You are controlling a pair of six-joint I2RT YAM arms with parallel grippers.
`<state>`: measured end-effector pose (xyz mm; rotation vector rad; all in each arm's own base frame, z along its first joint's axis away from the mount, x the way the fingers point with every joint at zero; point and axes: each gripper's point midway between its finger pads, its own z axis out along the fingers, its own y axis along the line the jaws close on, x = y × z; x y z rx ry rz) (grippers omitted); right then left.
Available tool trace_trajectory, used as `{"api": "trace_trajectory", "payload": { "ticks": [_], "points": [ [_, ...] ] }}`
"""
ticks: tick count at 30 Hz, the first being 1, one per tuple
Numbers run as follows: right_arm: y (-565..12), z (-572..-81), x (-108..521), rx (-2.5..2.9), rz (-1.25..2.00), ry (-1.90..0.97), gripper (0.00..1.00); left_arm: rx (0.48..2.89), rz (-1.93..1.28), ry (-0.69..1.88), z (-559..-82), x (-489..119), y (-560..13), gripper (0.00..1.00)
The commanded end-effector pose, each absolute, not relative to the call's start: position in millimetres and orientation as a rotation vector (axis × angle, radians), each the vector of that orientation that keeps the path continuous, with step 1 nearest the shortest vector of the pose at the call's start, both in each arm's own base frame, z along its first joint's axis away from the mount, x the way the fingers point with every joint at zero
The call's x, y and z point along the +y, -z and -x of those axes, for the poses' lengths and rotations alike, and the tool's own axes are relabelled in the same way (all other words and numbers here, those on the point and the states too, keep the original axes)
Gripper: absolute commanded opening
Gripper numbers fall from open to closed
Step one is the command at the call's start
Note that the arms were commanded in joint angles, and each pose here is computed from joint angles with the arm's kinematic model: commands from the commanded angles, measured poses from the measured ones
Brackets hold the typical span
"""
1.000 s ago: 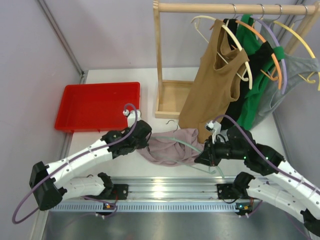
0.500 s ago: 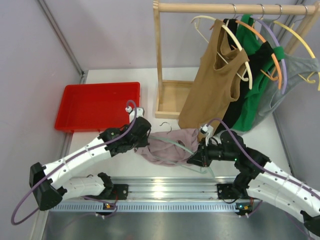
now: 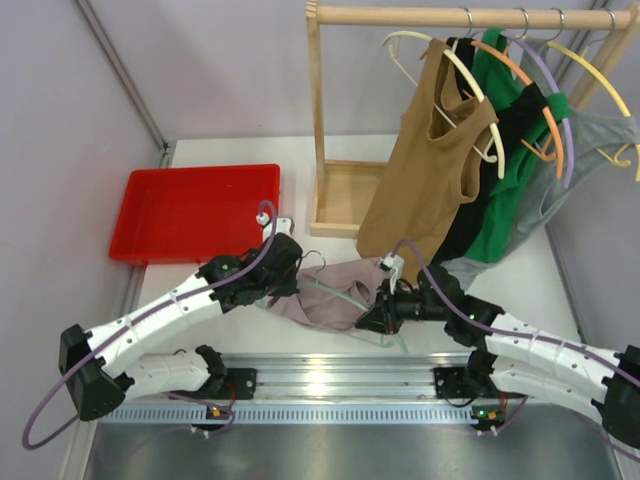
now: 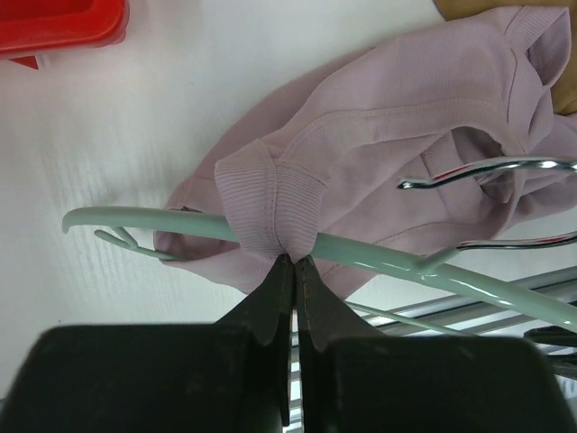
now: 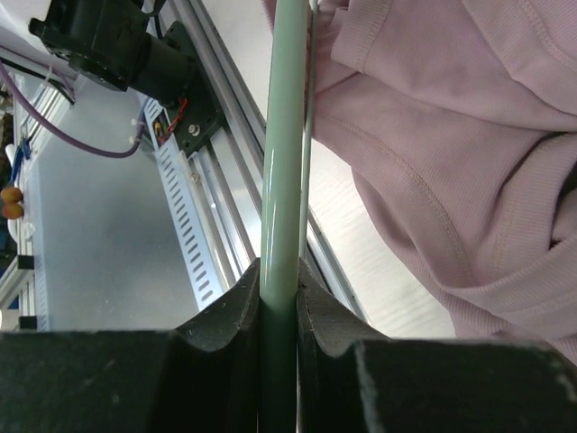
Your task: Place the tank top on the hanger
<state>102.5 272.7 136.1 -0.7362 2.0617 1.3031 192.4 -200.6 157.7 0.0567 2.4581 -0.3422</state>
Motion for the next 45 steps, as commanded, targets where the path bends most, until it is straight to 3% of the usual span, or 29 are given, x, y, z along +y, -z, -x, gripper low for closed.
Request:
{"api": "trace_trajectory", "payload": {
  "ticks": [1, 2, 4, 6, 9, 20, 29, 45],
  "points": [
    [-165, -102, 295, 1.869, 0.805, -1.363, 0.00, 2.436, -0.074, 0.368, -194, -203, -169, 0.04],
    [-164, -104, 297, 1.872, 0.800, -1.350, 0.00, 2.431, -0.074, 0.375, -194, -204, -171, 0.16],
    [-161, -104, 299, 1.881, 0.808, -1.340, 0.00, 2.427, -0.083, 0.390, -194, -206, -173, 0.27],
    [-158, -105, 299, 1.892, 0.806, -1.328, 0.00, 2.418, -0.093, 0.400, -195, -207, -176, 0.35],
    [-156, -106, 300, 1.898, 0.808, -1.318, 0.00, 2.413, -0.114, 0.409, -193, -206, -179, 0.39],
    [-150, -106, 300, 1.921, 0.811, -1.305, 0.00, 2.206, -0.264, 0.732, -185, -239, -210, 0.40],
    [-148, -103, 301, 1.932, 0.816, -1.300, 0.00, 2.147, -0.256, 0.712, -204, -251, -188, 0.45],
    [-144, -104, 308, 1.962, 0.829, -1.245, 0.00, 2.149, -0.247, 0.714, -206, -254, -161, 0.45]
  ]
}}
